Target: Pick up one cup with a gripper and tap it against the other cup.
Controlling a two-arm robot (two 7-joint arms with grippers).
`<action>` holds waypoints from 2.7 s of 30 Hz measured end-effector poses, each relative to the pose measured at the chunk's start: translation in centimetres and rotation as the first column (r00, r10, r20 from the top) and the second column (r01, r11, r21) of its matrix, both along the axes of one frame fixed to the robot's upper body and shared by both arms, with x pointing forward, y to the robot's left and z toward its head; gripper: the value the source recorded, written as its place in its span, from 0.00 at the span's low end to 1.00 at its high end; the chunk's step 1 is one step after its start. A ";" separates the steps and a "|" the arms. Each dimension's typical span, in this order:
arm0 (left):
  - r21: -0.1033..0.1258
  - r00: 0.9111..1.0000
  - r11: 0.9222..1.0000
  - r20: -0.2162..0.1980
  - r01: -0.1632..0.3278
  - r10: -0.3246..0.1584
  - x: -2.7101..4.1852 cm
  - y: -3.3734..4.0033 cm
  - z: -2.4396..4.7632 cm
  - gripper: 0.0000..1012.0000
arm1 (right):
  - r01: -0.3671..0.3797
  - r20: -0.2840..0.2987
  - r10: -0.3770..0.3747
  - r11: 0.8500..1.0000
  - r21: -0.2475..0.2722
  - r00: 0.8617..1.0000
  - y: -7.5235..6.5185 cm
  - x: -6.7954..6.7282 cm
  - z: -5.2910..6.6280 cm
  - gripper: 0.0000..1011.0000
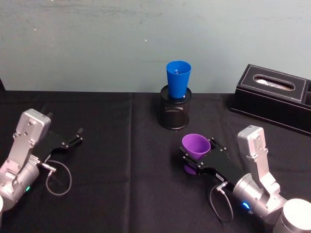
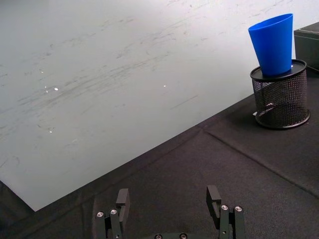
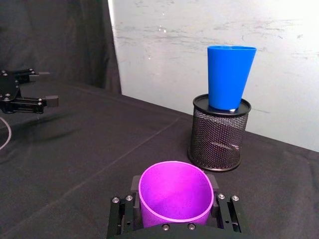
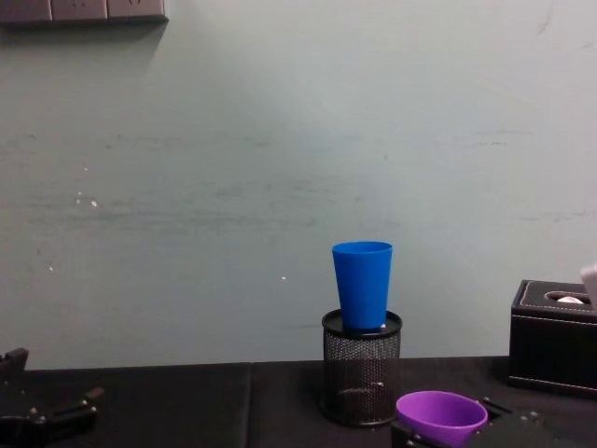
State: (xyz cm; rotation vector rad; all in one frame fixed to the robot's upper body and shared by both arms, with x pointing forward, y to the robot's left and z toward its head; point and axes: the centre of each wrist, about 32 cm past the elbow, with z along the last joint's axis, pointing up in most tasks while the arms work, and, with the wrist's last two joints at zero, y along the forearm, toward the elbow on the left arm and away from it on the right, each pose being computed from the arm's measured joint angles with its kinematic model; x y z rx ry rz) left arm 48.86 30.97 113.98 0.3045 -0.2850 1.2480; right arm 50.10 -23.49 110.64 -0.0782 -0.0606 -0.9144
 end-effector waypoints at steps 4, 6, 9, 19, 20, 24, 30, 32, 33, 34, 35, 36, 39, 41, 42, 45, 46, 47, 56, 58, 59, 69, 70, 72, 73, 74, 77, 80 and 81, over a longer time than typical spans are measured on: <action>0.000 1.000 1.000 0.000 0.000 0.000 0.00 0.00 0.00 1.00 | -0.004 -0.002 0.004 1.000 0.000 1.000 0.0 0.0 0.0 0.75; 0.000 1.000 1.000 0.000 0.000 0.000 0.00 0.00 0.00 1.00 | -0.009 -0.001 0.009 1.000 0.000 1.000 0.0 0.1 0.0 0.75; 0.000 1.000 1.000 0.000 0.000 0.000 0.00 0.00 0.00 1.00 | -0.009 -0.001 0.009 1.000 0.000 1.000 0.0 0.1 0.0 0.75; 0.000 1.000 1.000 0.000 0.000 0.000 0.00 0.00 0.00 1.00 | -0.008 -0.002 0.008 1.000 0.000 1.000 0.0 0.0 0.0 0.75; 0.000 1.000 1.000 0.000 0.000 0.000 0.00 0.00 0.00 1.00 | -0.008 -0.002 0.008 1.000 0.000 1.000 0.0 0.0 0.0 0.75; 0.000 1.000 1.000 0.000 0.000 0.000 0.00 0.00 0.00 1.00 | -0.007 -0.002 0.007 1.000 0.000 1.000 -0.1 0.0 0.0 0.80; 0.000 1.000 1.000 0.000 0.000 0.000 0.00 0.00 0.00 1.00 | -0.006 -0.002 0.006 1.000 0.000 1.000 0.0 0.0 0.0 0.94; 0.000 1.000 1.000 0.000 0.000 0.000 0.00 0.00 0.00 1.00 | -0.005 -0.002 0.005 1.000 0.000 1.000 0.0 0.0 0.0 0.99; 0.000 1.000 1.000 0.000 0.000 0.000 0.00 0.00 0.00 1.00 | -0.005 -0.002 0.005 1.000 0.000 1.000 0.0 0.0 0.0 0.99; 0.000 1.000 1.000 0.000 0.000 0.000 0.00 0.00 0.00 1.00 | -0.005 -0.001 0.005 1.000 0.000 1.000 0.0 0.0 0.0 0.99; 0.000 1.000 1.000 0.000 0.000 0.000 0.00 0.00 0.00 1.00 | -0.005 -0.001 0.005 1.000 0.000 1.000 0.0 0.0 0.0 0.99; 0.000 1.000 1.000 0.000 0.000 0.000 0.00 0.00 0.00 1.00 | -0.005 -0.001 0.005 1.000 0.000 1.000 0.0 0.0 0.0 0.99; 0.000 1.000 1.000 0.000 0.000 0.000 0.00 0.00 0.00 1.00 | -0.005 -0.001 0.005 1.000 0.001 1.000 0.0 0.0 0.0 0.99; 0.000 1.000 1.000 0.000 0.000 0.000 0.00 0.00 0.00 1.00 | -0.005 -0.001 0.005 1.000 0.001 1.000 0.0 0.0 0.0 0.99; 0.000 1.000 1.000 0.000 0.000 0.000 0.00 0.00 0.00 1.00 | -0.005 -0.001 0.005 1.000 0.001 1.000 0.0 0.0 0.0 0.99; 0.000 1.000 1.000 0.000 0.000 0.000 0.00 0.00 0.00 1.00 | -0.005 -0.001 0.005 1.000 0.000 1.000 0.0 0.0 0.0 0.99; 0.000 1.000 1.000 0.000 0.000 0.000 0.00 0.00 0.00 1.00 | -0.005 -0.001 0.005 1.000 0.000 1.000 0.0 0.0 0.0 0.99; 0.000 1.000 1.000 0.000 0.000 0.000 0.00 0.00 0.00 1.00 | -0.005 -0.001 0.005 1.000 0.000 1.000 0.0 0.0 0.0 0.99; 0.000 1.000 1.000 0.000 0.000 0.000 0.00 0.00 0.00 1.00 | -0.009 0.006 0.009 1.000 0.012 1.000 -0.2 0.0 0.2 0.99; 0.000 1.000 1.000 0.000 0.000 0.000 0.00 0.00 0.00 1.00 | -0.012 0.009 0.012 1.000 0.016 1.000 -0.2 0.0 0.3 0.99; 0.000 1.000 1.000 0.000 0.000 0.000 0.00 0.00 0.00 1.00 | -0.013 0.012 0.013 1.000 0.019 1.000 -0.2 0.0 0.3 0.99; 0.000 1.000 1.000 0.000 0.000 0.000 0.00 0.00 0.00 1.00 | -0.025 0.049 0.023 0.999 0.041 0.999 -0.4 0.0 1.2 0.99; 0.000 1.000 1.000 0.000 0.000 0.000 0.00 0.00 0.00 1.00 | -0.024 0.053 0.022 0.999 0.043 0.998 -0.4 0.0 1.3 0.99; 0.000 1.000 1.000 0.000 0.000 0.000 0.00 0.00 0.00 1.00 | -0.021 0.063 0.017 0.998 0.052 0.998 -0.5 0.0 1.6 0.99; 0.000 1.000 1.000 0.000 0.000 0.000 0.00 0.00 0.00 1.00 | -0.018 0.066 0.015 0.998 0.055 0.998 -0.5 0.0 1.7 0.99; 0.000 1.000 1.000 0.000 0.000 0.000 0.00 0.00 0.00 1.00 | -0.016 0.068 0.012 0.998 0.058 0.998 -0.5 0.0 1.8 0.99; 0.000 1.000 1.000 0.000 0.000 0.000 0.00 0.00 0.00 1.00 | -0.008 0.072 0.003 0.998 0.063 0.997 -0.6 -0.1 2.0 0.99; 0.000 1.000 1.000 0.000 0.000 0.000 0.00 0.00 0.00 1.00 | -0.003 0.072 -0.001 0.998 0.063 0.997 -0.6 -0.1 2.1 0.99; 0.000 1.000 1.000 0.000 0.000 0.000 0.00 0.00 0.00 1.00 | -0.003 0.071 -0.002 0.998 0.064 0.997 -0.6 -0.1 2.2 0.99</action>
